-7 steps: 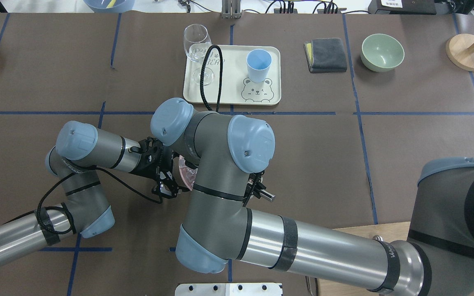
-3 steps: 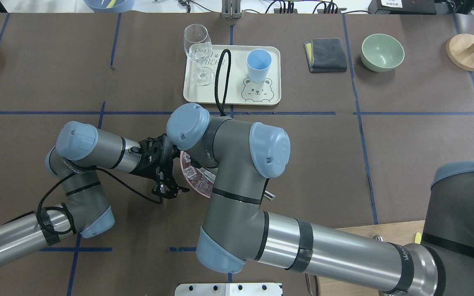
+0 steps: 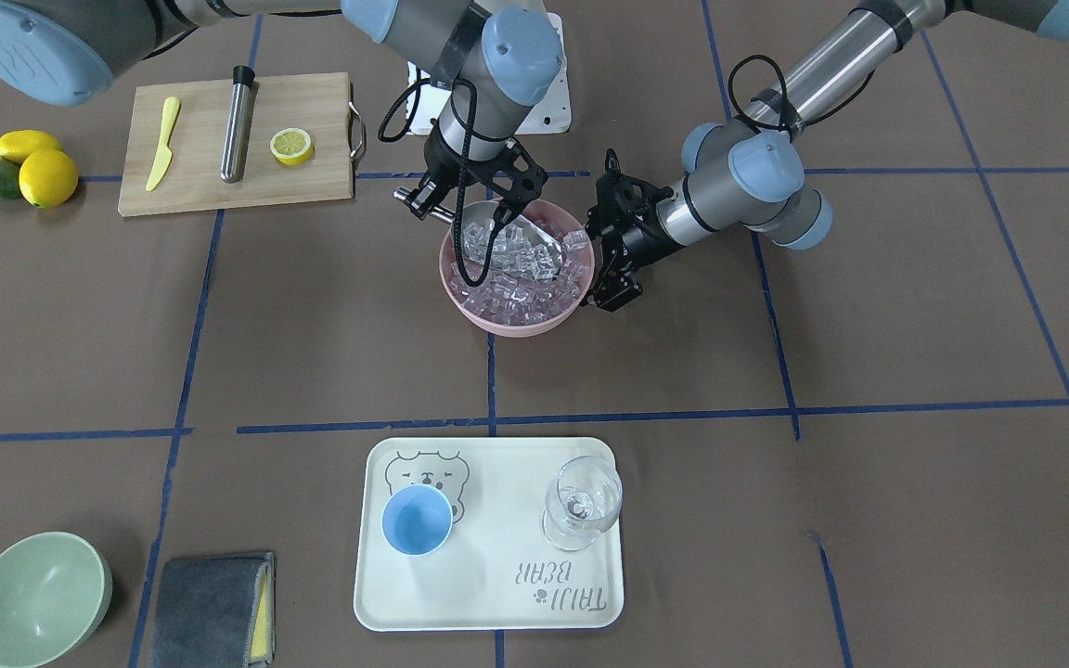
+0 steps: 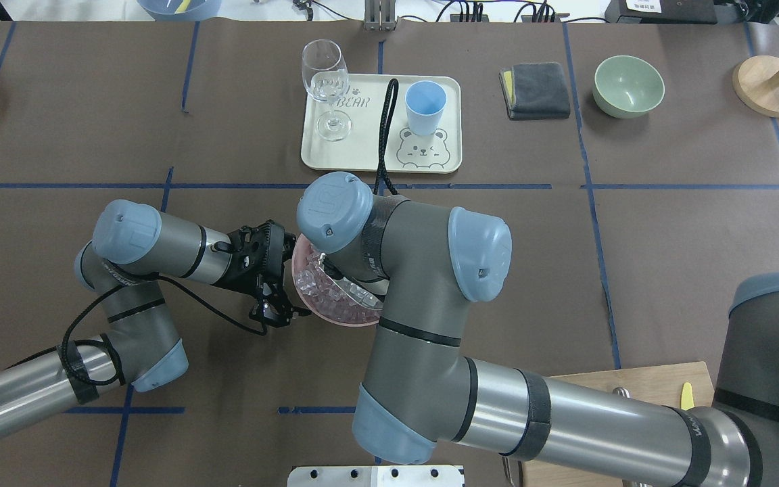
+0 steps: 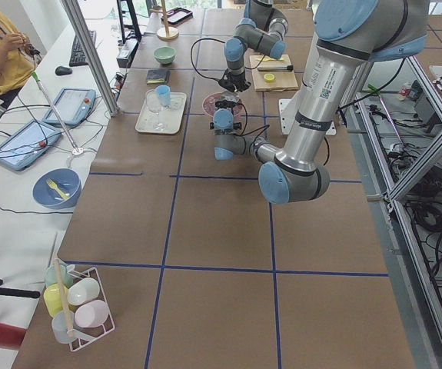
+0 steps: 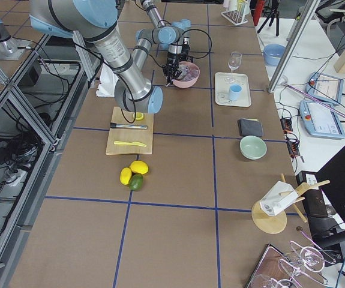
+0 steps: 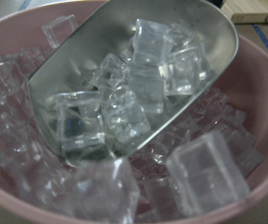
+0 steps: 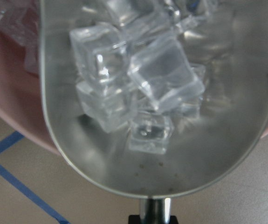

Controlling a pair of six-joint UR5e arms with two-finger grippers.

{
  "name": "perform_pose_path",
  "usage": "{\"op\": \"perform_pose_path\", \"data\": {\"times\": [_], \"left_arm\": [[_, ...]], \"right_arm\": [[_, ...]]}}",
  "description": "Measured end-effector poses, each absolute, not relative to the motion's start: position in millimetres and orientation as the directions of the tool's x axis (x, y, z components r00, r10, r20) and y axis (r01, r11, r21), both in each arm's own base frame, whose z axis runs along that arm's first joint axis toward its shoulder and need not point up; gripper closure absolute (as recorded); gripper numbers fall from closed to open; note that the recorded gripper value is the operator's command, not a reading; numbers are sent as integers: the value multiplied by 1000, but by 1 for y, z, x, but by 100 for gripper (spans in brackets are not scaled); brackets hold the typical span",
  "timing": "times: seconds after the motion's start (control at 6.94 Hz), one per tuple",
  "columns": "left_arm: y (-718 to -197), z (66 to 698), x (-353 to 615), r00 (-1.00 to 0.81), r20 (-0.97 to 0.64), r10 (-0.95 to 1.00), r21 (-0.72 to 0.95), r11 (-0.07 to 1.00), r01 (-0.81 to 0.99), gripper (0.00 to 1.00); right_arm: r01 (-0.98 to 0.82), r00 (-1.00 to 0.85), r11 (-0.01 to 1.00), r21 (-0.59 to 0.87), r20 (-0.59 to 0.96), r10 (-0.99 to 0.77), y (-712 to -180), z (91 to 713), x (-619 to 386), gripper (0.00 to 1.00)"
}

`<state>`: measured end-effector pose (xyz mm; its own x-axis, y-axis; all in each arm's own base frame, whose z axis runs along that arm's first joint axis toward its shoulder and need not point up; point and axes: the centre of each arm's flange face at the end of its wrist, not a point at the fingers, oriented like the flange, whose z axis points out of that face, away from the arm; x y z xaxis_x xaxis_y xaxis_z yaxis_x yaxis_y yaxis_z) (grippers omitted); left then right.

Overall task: Put ice in cup with scoop
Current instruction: 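Push the scoop into the ice cubes and scoop some up with the right gripper, then lift the loaded scoop and move it over the light-blue cup on the tray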

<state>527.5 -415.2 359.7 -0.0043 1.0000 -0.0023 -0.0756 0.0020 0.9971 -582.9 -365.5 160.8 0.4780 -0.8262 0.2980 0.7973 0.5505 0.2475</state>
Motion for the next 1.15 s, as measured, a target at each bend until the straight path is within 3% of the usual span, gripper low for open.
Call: {"op": "perform_pose_path", "data": {"times": [0.43, 1.15], "left_arm": [[-415, 359, 528, -5, -1, 1000, 997, 1, -74, 0], [-415, 364, 524, -7, -2, 1000, 997, 1, -79, 0]], "right_arm": [[779, 510, 582, 231, 306, -804, -376, 142, -543, 100], [771, 552, 617, 160, 317, -772, -446, 145, -460, 100]]}}
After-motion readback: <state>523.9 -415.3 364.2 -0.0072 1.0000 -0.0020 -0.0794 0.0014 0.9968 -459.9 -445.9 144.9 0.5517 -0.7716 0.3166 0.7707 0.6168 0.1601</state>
